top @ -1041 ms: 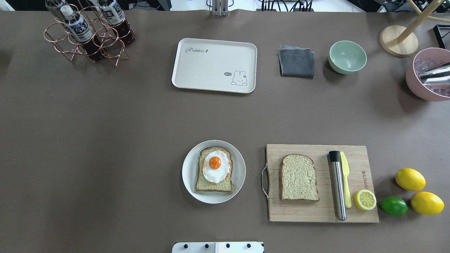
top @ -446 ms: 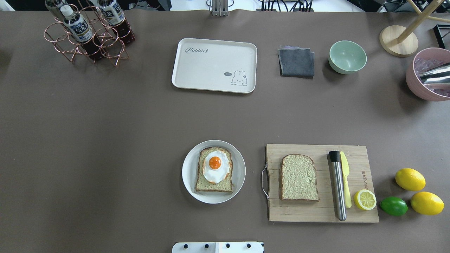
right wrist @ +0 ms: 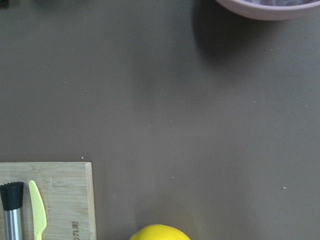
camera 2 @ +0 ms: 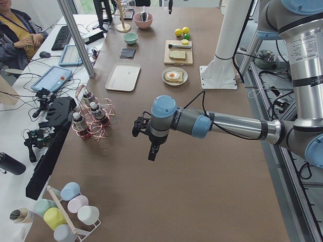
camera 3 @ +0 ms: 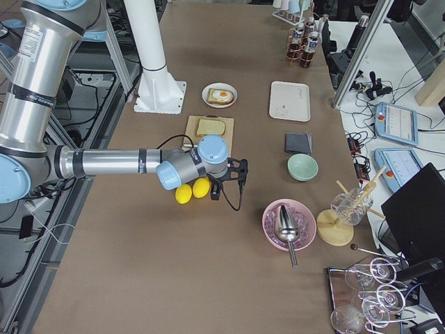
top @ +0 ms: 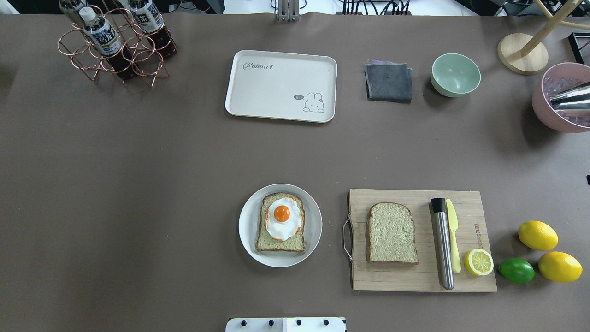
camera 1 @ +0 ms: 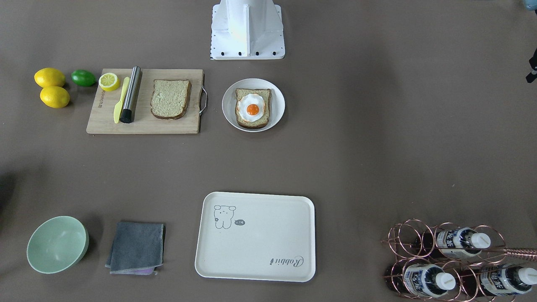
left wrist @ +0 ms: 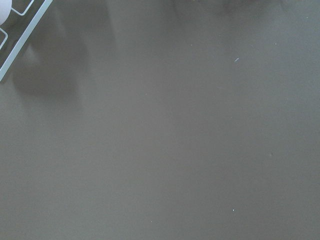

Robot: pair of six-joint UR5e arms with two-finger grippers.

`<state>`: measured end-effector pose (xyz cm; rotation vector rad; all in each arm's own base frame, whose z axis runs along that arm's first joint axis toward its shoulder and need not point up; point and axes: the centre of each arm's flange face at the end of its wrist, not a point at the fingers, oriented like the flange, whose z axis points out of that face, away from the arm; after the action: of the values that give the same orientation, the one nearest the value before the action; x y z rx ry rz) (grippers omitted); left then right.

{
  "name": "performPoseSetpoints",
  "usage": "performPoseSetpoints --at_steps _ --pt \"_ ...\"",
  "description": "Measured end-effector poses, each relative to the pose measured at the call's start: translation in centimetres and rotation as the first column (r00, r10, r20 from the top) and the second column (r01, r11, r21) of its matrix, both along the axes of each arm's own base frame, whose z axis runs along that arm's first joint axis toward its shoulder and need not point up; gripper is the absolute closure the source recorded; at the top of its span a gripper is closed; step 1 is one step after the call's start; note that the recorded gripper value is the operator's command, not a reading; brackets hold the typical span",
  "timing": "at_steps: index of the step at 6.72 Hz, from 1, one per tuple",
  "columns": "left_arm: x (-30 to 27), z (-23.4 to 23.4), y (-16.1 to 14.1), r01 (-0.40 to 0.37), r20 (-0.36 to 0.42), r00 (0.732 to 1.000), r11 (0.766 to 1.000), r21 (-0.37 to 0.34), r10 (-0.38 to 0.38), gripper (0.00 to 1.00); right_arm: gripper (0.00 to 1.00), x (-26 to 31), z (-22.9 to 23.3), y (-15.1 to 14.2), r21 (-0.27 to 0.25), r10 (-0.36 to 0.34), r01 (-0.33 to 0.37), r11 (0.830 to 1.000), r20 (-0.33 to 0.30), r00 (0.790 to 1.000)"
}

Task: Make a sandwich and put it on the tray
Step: 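Move the right gripper over the bread slice on the cutting board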

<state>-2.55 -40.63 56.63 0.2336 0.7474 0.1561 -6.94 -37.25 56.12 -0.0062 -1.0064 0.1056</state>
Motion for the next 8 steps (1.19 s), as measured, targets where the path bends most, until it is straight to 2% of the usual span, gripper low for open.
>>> performPoseSetpoints --at_steps 2,6,7,8 --pt "0.0 0.1 -0.3 -0.004 0.002 1.000 1.000 0.004 0.004 0.02 0.05 -8.8 -4.6 -0.1 -0.030 0.028 -0.027 0.999 0.025 0.999" --pt "0.2 0.5 -0.4 -0.008 0.003 1.000 1.000 0.005 0.008 0.02 0.06 -23.0 -13.4 3.4 0.003 0.010 -0.011 1.000 0.071 0.997" --pt "0.2 1.1 -0.5 -0.008 0.002 1.000 1.000 0.009 0.008 0.02 0.11 -25.6 -15.0 3.8 0.009 0.015 -0.016 1.000 0.069 0.998" --pt "0.2 1.7 -0.6 -0.008 0.001 1.000 1.000 0.013 0.008 0.02 0.26 -28.1 -16.6 4.0 0.003 0.024 -0.025 1.000 0.055 0.998"
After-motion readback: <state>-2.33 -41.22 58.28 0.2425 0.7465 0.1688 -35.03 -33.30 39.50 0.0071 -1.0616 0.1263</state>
